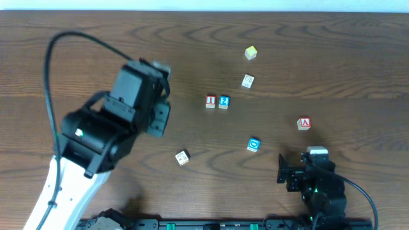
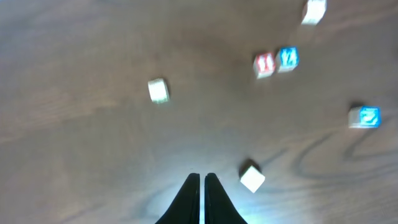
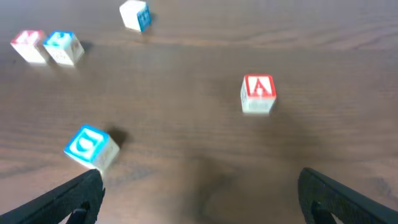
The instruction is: Spell out Ai2
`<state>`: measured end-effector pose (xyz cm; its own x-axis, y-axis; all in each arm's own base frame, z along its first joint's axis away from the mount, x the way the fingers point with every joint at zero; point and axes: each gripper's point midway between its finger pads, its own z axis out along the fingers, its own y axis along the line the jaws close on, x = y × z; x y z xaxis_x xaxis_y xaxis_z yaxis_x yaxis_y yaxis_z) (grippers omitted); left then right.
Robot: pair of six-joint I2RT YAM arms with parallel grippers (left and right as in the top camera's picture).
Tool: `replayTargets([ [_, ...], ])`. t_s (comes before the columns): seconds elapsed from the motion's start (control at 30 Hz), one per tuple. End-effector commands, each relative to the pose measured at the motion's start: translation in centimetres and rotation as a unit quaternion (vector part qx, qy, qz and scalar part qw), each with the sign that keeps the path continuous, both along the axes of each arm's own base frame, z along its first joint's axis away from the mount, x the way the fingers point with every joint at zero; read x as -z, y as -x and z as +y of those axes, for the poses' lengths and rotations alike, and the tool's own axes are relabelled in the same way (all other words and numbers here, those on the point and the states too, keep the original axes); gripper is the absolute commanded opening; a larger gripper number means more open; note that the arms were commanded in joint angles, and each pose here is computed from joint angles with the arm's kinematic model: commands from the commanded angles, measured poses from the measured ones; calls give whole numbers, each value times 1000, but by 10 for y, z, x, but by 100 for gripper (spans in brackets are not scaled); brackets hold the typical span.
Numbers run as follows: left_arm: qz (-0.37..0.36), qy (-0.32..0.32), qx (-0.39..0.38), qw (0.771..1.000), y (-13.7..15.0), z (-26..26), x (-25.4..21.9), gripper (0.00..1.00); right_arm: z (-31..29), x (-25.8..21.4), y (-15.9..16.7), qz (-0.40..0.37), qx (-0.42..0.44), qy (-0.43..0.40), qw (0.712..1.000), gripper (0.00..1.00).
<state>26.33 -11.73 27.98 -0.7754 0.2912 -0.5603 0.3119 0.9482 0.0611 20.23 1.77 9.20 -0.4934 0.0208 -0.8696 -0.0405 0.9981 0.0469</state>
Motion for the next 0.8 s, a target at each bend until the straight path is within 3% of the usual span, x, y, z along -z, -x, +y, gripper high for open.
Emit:
replayTargets([
  [0.0,38,7,-25,999,8,2,36,6,16,-15,-6,-28,-17,-73,997,99],
  [0.07,61,14,-19,998,10,-4,62,6,34,-33,-10,-41,-11,-202,979,99],
  [0.13,73,26,-12,997,9,-12,86,6,53,-40,-6,-1,8,-365,931,99],
  [0.17,75,37,-8,996,8,-17,97,6,57,-43,-5,15,24,-425,905,99],
  [0.2,74,44,-6,996,6,-20,101,6,57,-45,-6,15,30,-440,897,99],
  [0.43,26,66,-17,997,-20,-29,101,20,46,-76,-19,-47,59,-497,864,99],
  [0.6,21,42,-63,997,-37,-12,111,22,28,-117,-30,-164,39,-427,889,99],
  [0.77,51,51,-121,990,-51,13,130,21,23,-100,-45,-121,46,-362,923,99],
])
